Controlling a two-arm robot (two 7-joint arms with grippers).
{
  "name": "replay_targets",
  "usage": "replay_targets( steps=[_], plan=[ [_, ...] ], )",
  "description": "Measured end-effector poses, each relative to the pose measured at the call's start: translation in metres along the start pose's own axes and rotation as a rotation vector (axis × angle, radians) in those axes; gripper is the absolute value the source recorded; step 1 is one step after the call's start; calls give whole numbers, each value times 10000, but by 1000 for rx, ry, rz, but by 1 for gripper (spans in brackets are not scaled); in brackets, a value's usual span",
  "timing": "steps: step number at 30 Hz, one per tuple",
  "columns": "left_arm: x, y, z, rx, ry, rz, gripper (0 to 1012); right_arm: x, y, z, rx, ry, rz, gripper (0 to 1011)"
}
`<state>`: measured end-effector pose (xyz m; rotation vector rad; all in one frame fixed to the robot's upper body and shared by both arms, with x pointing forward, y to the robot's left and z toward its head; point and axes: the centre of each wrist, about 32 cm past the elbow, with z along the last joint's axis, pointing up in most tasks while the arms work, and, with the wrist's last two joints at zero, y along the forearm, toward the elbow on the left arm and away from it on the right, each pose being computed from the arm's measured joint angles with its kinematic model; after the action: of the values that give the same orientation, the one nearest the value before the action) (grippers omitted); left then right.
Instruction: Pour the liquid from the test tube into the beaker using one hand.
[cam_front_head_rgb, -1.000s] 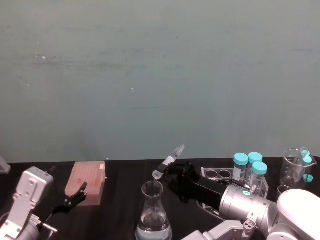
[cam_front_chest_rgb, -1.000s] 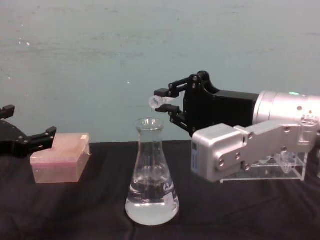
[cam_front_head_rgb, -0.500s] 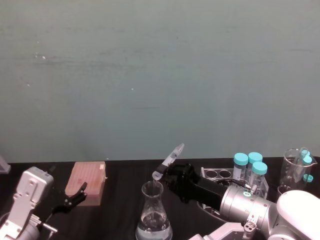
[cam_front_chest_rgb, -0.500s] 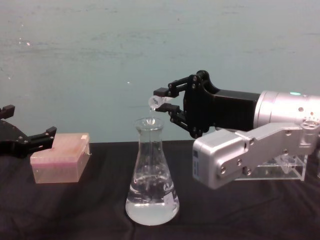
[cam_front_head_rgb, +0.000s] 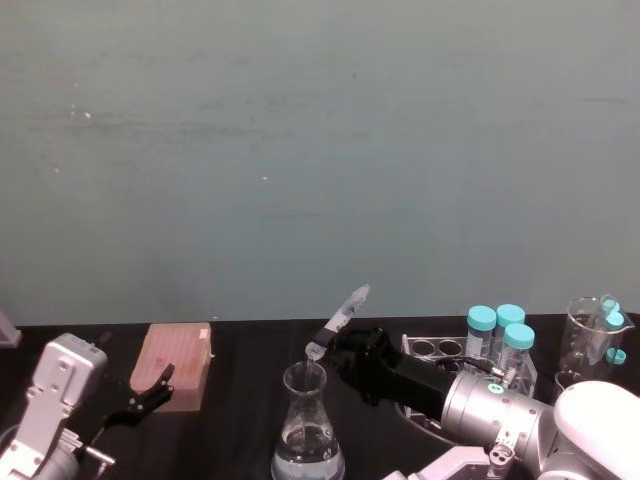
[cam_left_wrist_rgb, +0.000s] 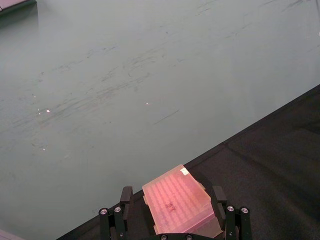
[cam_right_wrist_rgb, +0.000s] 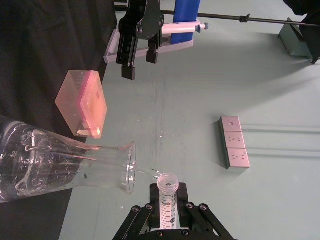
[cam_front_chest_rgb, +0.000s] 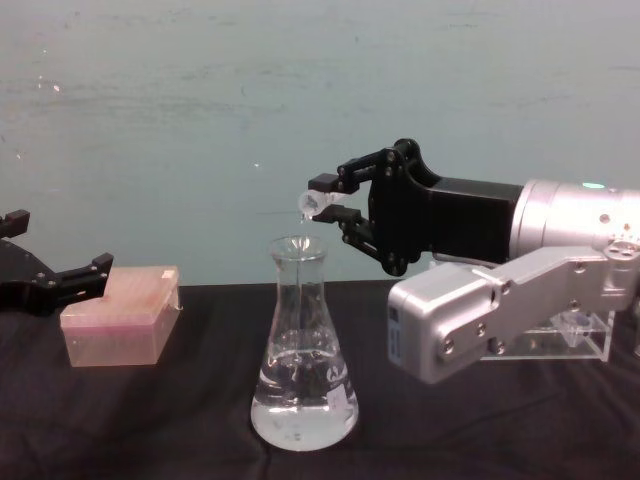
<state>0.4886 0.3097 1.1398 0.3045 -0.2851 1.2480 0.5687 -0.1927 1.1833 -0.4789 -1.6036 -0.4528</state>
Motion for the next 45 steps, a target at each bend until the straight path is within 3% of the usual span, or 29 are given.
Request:
replay_targets(
  steps=[17,33,38,43,44,45],
  plan=[
    [0,0,0,0,0,0,1000,-20,-2,-5,-5,-36,1,195],
    [0,0,0,0,0,0,1000,-32,-8,-5,-6,-37,3,195],
    [0,0,0,0,0,0,1000,-30,-7,3,-10,7,-3,195],
    [0,0,0,0,0,0,1000,-4,-11,19,-27,106,-23,194],
    [0,0,0,0,0,0,1000,11,-14,21,-36,147,-35,194],
    [0,0,0,0,0,0,1000,11,-14,21,-36,147,-35,194]
  ],
)
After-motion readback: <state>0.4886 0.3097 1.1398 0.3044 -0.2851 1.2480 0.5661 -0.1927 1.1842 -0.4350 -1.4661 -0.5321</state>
